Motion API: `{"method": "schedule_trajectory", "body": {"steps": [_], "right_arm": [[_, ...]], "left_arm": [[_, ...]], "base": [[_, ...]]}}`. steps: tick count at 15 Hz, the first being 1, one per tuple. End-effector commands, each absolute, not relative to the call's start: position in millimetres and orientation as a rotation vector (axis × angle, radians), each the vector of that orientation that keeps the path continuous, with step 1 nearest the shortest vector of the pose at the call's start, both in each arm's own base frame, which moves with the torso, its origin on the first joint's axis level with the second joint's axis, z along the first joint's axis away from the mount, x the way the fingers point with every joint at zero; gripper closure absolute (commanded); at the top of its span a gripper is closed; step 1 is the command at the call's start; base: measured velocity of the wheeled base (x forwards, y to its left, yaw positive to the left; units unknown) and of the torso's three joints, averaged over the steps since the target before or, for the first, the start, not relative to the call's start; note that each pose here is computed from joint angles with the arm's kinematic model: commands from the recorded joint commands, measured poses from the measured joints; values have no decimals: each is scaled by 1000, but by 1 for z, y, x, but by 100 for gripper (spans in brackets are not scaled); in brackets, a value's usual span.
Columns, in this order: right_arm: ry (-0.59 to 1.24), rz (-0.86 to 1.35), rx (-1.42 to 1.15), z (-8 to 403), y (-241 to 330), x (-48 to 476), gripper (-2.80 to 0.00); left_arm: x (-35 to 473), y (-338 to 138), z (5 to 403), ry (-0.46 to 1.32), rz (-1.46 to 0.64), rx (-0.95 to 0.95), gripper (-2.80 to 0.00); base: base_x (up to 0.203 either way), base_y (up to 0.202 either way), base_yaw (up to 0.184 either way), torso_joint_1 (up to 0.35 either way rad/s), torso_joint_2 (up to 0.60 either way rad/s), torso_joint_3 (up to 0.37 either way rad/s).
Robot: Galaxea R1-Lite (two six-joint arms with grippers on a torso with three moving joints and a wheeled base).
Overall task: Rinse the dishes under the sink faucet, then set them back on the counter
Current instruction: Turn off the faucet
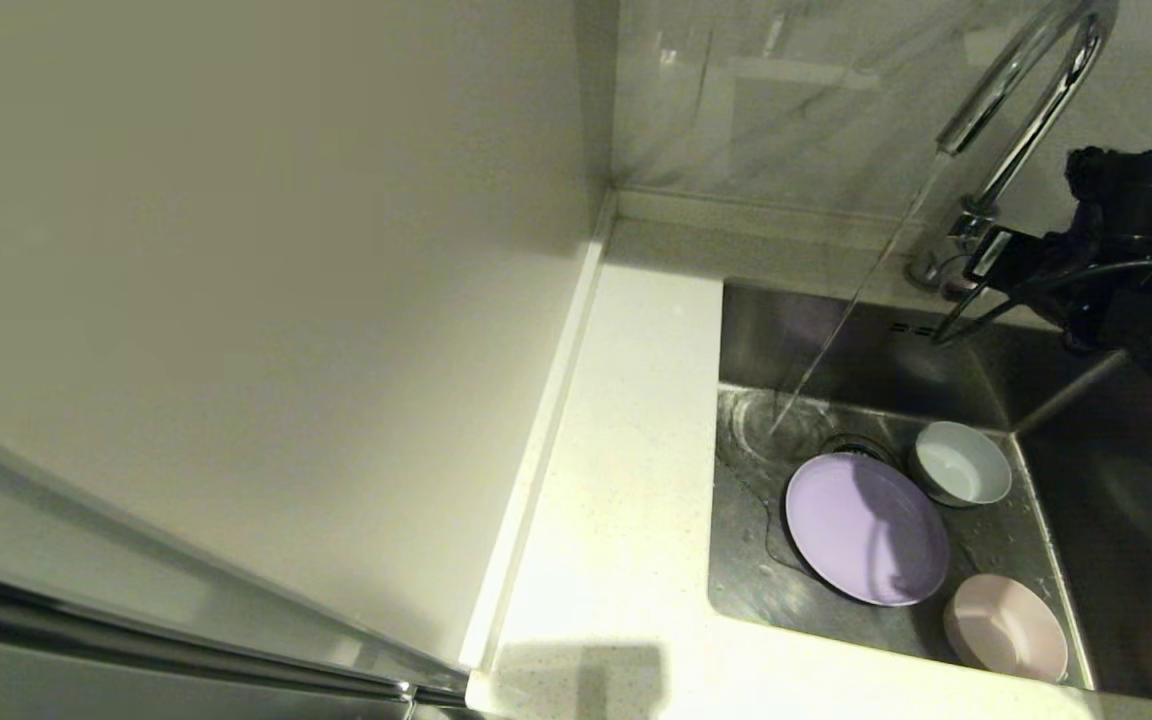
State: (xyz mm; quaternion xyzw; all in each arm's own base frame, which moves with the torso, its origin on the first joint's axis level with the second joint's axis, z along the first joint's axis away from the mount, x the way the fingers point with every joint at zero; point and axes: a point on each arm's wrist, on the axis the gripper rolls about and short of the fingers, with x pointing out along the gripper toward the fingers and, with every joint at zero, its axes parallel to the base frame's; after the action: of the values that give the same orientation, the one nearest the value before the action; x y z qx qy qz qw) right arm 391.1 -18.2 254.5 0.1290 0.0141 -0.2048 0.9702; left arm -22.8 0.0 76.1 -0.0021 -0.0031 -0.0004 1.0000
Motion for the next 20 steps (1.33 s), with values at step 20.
{"method": "schedule_trajectory", "body": {"steps": [20], "right_arm": [[56, -473, 234, 294, -43, 341, 0]], "left_arm": [[-23, 0, 75, -3, -1, -5, 0]], "base": [[0, 0, 0, 0, 0, 0]]}}
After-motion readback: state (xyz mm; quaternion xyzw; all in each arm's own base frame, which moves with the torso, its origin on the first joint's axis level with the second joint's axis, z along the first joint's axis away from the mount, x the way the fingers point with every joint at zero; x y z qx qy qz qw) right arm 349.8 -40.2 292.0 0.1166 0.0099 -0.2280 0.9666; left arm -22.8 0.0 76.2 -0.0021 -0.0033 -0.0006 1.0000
